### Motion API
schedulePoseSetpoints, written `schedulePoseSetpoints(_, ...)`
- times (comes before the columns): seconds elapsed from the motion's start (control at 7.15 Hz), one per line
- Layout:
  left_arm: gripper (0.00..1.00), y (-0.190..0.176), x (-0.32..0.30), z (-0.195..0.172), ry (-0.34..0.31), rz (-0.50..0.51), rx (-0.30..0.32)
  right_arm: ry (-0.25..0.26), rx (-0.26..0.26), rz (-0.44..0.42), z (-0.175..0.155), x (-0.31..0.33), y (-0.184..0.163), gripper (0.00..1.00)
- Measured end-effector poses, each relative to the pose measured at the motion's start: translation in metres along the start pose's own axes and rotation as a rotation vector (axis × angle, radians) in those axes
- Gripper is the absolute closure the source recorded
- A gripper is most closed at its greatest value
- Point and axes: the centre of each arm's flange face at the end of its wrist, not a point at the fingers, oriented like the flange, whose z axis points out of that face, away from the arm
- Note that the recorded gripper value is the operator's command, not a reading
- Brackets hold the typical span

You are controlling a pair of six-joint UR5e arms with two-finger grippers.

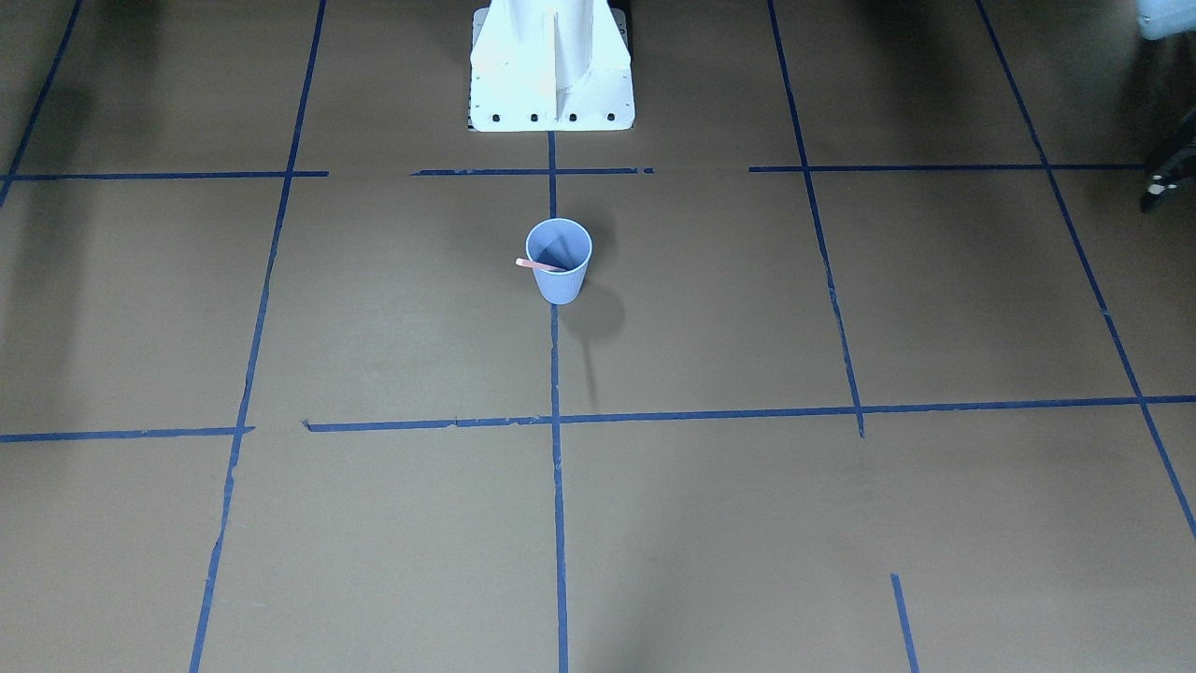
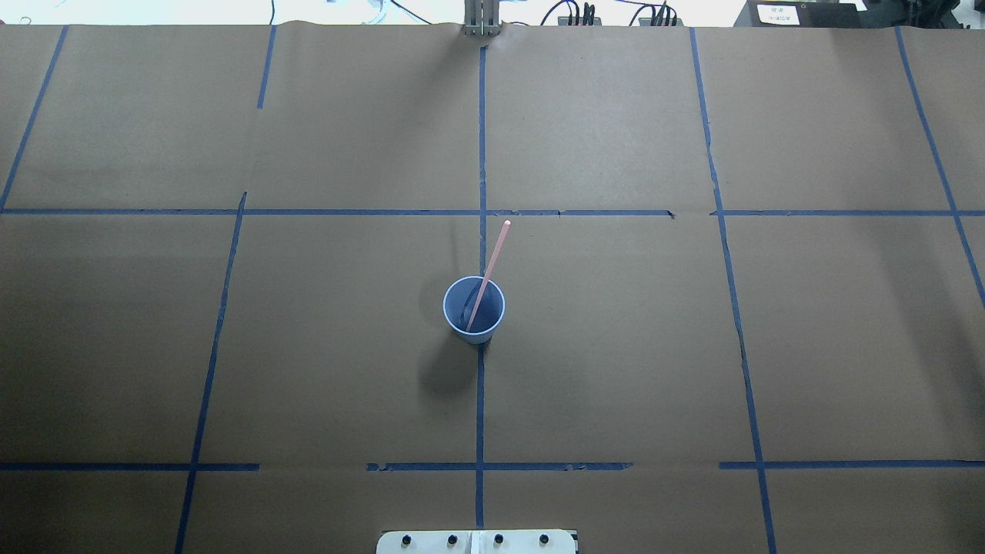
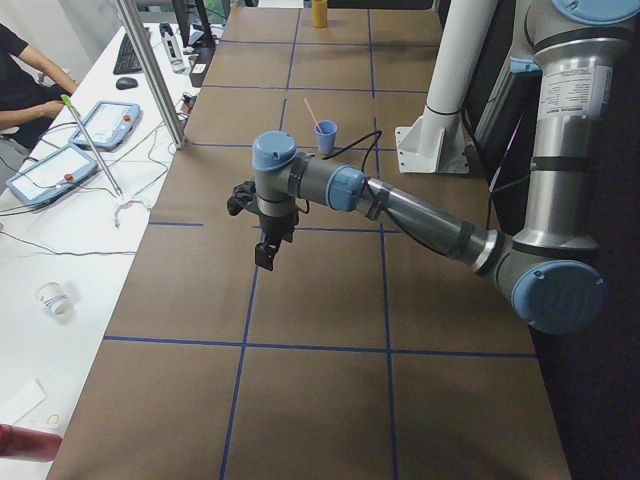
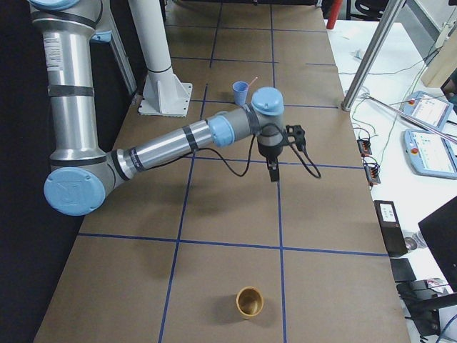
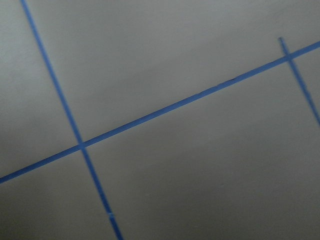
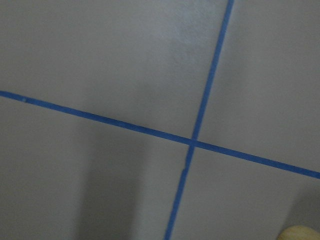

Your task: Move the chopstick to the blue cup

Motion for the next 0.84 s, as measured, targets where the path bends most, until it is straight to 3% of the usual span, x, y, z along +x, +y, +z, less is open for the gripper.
schedulePoseSetpoints(0.42,0.00,0.024,-0.035,0.004,0.056,-0.145,-0.094,-0.029,-0.092,-0.001,0.047,0.066,0.062,0.00)
schedulePoseSetpoints(0.84,0.00,0.064,-0.081,0.058,0.105,-0.165,-0.210,-0.025,-0.096,0.005,0.051,0.067,0.070,0.00)
